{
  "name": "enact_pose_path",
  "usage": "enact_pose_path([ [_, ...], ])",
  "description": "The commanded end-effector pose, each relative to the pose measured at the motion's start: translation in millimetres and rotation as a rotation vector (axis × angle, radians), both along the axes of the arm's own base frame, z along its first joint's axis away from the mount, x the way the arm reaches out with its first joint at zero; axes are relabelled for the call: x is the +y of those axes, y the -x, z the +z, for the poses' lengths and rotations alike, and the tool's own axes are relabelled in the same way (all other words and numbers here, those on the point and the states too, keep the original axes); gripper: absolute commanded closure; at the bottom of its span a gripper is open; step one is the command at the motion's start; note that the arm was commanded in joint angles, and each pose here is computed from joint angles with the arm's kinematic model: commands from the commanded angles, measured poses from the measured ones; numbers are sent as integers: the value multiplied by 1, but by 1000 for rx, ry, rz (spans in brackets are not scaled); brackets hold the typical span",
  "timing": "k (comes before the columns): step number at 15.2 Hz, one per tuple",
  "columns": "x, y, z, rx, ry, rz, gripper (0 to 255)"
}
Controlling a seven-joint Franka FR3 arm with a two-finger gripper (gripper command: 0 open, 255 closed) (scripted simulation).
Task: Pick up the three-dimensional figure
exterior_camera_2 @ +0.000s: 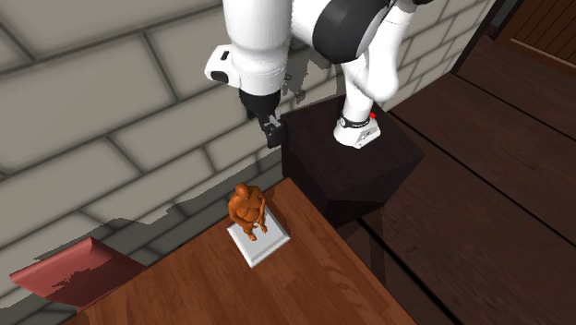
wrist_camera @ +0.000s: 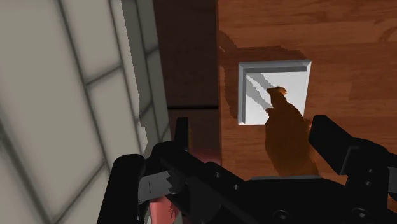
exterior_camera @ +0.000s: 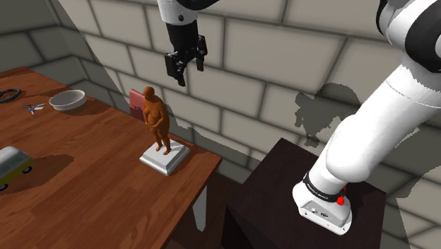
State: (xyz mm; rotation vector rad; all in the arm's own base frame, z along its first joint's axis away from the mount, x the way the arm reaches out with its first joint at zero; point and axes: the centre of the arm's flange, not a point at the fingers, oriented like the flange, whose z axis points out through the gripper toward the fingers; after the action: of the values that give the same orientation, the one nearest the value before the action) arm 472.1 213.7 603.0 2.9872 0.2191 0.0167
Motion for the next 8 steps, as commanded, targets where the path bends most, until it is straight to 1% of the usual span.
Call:
enact_pose_path([
  [1, 28, -15, -4, -2, 18, 4, 0],
  [8, 103, -76, -25, -8, 82, 22, 0],
])
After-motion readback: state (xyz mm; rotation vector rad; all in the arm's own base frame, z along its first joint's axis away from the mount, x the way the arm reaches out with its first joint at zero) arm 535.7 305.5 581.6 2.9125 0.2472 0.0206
